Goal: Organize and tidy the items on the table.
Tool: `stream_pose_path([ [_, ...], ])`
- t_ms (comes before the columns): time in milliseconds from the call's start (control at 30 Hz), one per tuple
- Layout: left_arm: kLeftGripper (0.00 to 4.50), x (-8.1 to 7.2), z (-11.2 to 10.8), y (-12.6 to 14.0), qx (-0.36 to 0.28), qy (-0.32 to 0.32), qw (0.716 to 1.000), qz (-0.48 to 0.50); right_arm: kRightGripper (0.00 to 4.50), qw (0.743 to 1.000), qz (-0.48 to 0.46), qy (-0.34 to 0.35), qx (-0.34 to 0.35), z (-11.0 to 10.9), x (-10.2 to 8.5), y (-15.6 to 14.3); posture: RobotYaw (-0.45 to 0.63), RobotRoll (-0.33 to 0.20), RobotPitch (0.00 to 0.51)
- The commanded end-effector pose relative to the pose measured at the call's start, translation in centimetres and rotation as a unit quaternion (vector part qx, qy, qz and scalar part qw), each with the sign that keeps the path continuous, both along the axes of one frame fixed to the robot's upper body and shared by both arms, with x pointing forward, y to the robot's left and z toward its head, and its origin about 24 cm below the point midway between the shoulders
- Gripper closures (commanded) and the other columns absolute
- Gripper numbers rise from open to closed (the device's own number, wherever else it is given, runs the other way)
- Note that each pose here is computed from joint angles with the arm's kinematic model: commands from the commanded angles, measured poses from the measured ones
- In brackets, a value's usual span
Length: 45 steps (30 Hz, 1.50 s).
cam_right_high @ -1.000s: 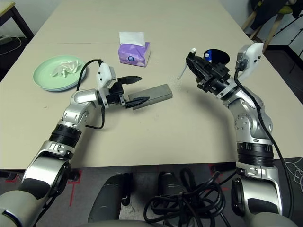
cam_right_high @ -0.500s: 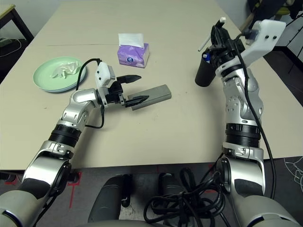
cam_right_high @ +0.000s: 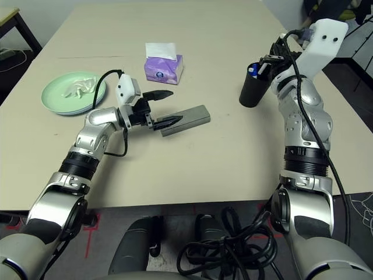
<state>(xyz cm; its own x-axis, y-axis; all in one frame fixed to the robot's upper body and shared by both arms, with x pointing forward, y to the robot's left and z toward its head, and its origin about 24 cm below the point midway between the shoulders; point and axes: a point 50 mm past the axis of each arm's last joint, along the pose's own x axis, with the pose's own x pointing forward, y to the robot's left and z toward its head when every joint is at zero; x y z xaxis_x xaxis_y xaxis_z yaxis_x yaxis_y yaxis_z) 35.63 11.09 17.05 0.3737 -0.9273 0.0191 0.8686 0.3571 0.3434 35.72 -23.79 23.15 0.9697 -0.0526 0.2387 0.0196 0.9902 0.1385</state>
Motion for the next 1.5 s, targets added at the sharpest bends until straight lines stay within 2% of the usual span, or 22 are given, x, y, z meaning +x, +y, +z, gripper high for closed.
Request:
stream_pose_path([
  [33, 0.0, 0.3, 0.0, 0.4, 0.005, 0.005, 1.0, 0.007, 4.09, 1.0, -0.001, 0.015, -0.01, -0.4, 0.0, -0.2, 0.03, 0.0, 0.103],
  [400, 0.0, 0.3, -0.3, 0.4, -0.005, 0.021, 1.0, 0.017, 4.09, 0.998, 0.021, 0.04, -0.044, -1.2, 0.0, 0.5, 0.03, 0.0, 0.107],
  [567, 0.0, 0.2, -0.3, 0.5, -0.005, 0.025, 0.999, 0.019, 2.33, 0.997, 0.038, 0.046, -0.042, -1.2, 0.0, 0.8, 0.03, 0.0, 0.107],
  [767, 0.0, 0.2, -0.3, 0.5, -0.007, 0.028, 0.999, 0.02, 0.02, 0.997, 0.04, 0.049, -0.045, -1.2, -0.2, 0.6, 0.03, 0.0, 0.108],
  [933, 0.0, 0.2, -0.4, 0.5, -0.009, 0.033, 0.999, 0.022, 0.02, 0.997, 0.043, 0.045, -0.049, -1.2, -0.5, 0.4, 0.03, 0.0, 0.111],
  [1067, 0.0, 0.2, -0.6, 0.7, -0.011, 0.04, 0.999, 0.034, 0.02, 0.994, 0.08, -0.009, -0.077, -1.2, -1.3, 1.0, 0.02, 0.0, 0.108],
  [1167, 0.0, 0.4, -0.9, 0.9, -0.001, 0.042, 0.997, 0.057, 0.02, 0.991, 0.101, -0.055, -0.064, -1.8, -2.0, 1.4, 0.02, 0.0, 0.106],
  [1233, 0.0, 0.6, -0.9, 0.9, -0.02, 0.047, 0.995, 0.081, 0.02, 0.991, 0.097, -0.079, -0.054, -2.7, -2.5, 1.4, 0.03, 0.0, 0.104],
  [1367, 0.0, 1.0, -0.7, 1.0, -0.078, 0.046, 0.982, 0.166, 0.02, 0.994, 0.058, -0.081, -0.045, -5.5, -3.3, 0.6, 0.04, 0.0, 0.102],
  [1500, 0.0, 1.4, -0.3, 2.5, -0.167, 0.025, 0.94, 0.297, 0.02, 0.995, 0.047, -0.069, -0.053, -7.9, -4.1, 0.1, 0.05, 0.0, 0.102],
])
